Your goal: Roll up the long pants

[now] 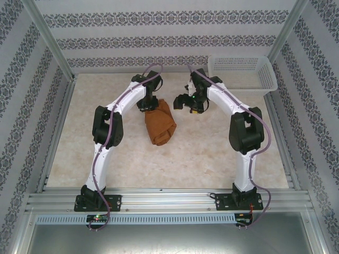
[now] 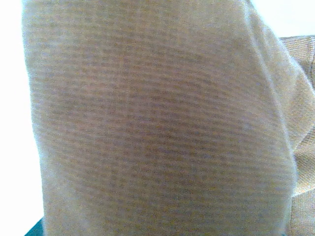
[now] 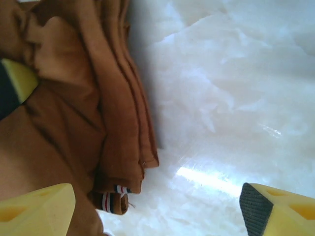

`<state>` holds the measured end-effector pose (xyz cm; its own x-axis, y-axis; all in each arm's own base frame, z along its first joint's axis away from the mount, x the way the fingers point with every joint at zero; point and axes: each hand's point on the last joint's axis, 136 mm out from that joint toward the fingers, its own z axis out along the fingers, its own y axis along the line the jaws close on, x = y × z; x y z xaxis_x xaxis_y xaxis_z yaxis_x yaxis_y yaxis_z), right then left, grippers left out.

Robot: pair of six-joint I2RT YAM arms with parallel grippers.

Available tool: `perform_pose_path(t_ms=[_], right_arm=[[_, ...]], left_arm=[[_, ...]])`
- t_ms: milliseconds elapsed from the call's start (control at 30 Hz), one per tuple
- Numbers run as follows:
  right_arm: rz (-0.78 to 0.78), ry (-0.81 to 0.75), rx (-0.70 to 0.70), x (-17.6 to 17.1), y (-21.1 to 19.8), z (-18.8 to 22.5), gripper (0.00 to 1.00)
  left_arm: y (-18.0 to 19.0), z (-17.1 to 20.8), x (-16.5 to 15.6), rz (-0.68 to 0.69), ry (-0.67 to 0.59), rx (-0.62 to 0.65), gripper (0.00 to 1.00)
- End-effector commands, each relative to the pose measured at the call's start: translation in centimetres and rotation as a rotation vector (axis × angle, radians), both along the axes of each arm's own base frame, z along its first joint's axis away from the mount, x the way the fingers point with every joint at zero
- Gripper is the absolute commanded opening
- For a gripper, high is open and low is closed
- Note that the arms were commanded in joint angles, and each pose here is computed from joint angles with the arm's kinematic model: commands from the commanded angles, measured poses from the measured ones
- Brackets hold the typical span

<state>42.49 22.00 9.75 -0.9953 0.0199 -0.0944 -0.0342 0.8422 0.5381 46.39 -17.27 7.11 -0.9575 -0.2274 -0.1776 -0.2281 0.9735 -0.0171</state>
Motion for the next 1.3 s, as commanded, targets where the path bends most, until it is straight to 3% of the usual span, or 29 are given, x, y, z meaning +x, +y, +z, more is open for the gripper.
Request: perform_pose_path(t_ms=[0,233,600,1267], right_arm=[[0.037,0.089,0.189,-0.7,3.1,-1.0,0.88],[0.012,0.159,0.39,-0.4,5.4,-2.3,0.87],[0.025,0.212,0.577,-1.2,7.5,-1.5,0.86],[0.18,0.211,0.641,-5.5,13.4,3.1,0.87]], left_arm=[[5.7,-5.8,-4.7,-0.044,0.254,0.303,0.0],[5.5,-6.0,-4.6,-0.044,0.245,0.294,0.0],[4.9,-6.7,-4.5,-0.038,0.242,0.263,0.0],[4.2,-6.9,-4.6,-0.042,0.236,0.267,0.0]])
